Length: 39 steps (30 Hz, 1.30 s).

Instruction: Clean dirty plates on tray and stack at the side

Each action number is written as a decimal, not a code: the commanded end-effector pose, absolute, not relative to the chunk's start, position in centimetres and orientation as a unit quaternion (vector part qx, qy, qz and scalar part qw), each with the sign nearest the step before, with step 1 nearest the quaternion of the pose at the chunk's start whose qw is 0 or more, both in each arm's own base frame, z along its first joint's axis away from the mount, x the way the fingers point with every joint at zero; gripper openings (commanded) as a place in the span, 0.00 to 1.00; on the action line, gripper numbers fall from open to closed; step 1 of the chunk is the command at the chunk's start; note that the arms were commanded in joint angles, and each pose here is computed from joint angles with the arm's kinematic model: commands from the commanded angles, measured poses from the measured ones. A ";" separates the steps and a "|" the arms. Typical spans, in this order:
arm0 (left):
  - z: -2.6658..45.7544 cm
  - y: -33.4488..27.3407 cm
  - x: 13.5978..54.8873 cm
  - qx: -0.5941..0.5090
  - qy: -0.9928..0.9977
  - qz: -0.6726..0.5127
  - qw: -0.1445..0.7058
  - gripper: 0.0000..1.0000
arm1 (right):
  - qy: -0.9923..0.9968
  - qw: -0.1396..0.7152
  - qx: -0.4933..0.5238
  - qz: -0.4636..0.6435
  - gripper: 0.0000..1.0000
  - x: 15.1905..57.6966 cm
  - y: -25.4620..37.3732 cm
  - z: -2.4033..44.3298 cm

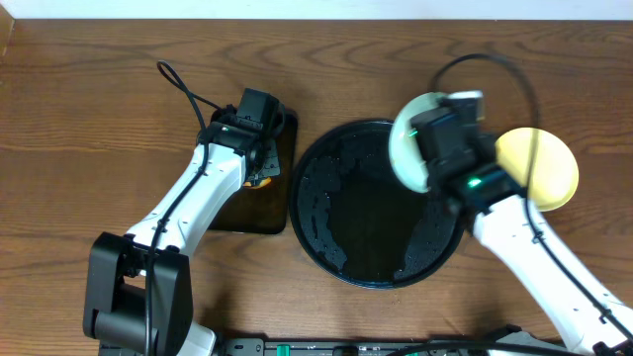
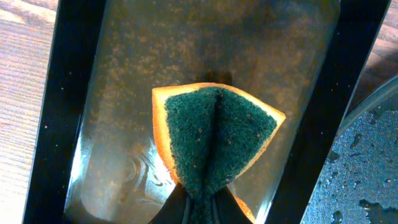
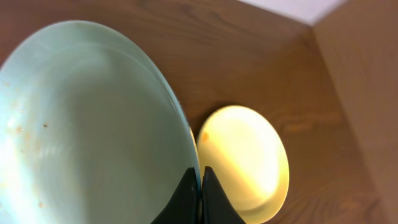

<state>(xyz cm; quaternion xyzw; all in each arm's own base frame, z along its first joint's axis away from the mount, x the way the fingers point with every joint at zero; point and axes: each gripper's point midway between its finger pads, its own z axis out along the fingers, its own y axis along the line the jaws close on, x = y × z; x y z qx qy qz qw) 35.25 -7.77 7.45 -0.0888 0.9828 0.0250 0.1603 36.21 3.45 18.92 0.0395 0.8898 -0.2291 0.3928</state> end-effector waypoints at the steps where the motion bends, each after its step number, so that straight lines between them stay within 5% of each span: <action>1: 8.1 -7.6 35.3 -0.088 0.981 0.023 0.169 0.08 | 0.890 0.401 0.130 -0.176 0.01 37.4 0.4 19.5; 13: 8.1 -7.6 35.3 -0.088 0.981 0.023 0.169 0.08 | 0.843 0.343 0.365 -0.197 0.01 33.9 -14.8 17.9; 26: 8.1 -7.6 35.3 -0.088 0.981 0.023 0.169 0.08 | 0.859 0.261 0.411 -0.159 0.01 33.2 -18.2 11.7; 28: 8.1 -7.6 35.3 -0.088 0.981 0.023 0.169 0.08 | 0.860 0.258 0.410 -0.159 0.05 33.3 -18.2 11.4; 32: 8.2 -7.6 35.3 -0.088 0.981 0.024 0.169 0.08 | 0.864 0.262 0.407 -0.140 0.28 33.7 -17.7 11.4; 39: 8.4 -7.7 36.0 -0.050 0.981 0.030 0.185 0.08 | 0.917 0.252 0.310 0.010 0.32 35.9 -12.2 10.6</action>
